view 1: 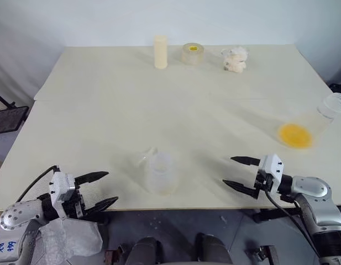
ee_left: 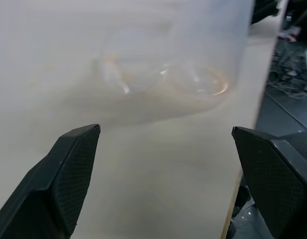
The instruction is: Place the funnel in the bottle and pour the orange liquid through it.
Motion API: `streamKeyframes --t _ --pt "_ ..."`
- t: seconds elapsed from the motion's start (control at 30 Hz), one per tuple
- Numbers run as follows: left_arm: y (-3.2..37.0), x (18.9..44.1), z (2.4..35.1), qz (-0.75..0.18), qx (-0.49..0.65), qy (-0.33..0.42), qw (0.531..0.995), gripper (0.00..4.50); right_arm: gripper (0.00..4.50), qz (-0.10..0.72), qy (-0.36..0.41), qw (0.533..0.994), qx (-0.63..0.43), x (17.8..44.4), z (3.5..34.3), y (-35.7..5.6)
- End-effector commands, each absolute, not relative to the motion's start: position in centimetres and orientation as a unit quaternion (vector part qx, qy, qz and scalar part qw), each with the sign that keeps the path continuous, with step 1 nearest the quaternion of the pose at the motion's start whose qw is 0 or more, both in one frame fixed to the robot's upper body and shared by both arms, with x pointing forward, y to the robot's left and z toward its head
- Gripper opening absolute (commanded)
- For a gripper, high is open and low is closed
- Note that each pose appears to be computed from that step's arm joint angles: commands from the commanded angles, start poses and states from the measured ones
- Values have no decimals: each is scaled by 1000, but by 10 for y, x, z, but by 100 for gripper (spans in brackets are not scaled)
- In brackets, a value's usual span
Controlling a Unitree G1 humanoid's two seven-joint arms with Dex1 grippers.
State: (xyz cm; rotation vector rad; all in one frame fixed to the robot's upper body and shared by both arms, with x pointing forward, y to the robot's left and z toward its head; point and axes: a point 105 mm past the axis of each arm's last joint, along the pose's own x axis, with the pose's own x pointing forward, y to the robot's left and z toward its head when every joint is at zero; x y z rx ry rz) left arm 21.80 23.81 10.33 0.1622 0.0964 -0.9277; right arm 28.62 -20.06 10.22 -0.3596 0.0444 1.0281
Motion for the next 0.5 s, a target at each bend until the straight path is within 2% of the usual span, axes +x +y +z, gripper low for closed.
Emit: streamKeyframes --t 0.03,0.27,0.5 --pt "248 208 121 -438 101 10 893 450 448 494 7 851 -177 291 109 -200" --pt "255 198 131 -441 106 -6 891 450 448 505 4 845 -177 298 111 -196" --pt "216 212 151 -496 123 -40 859 450 448 511 -4 841 -178 300 115 -192"
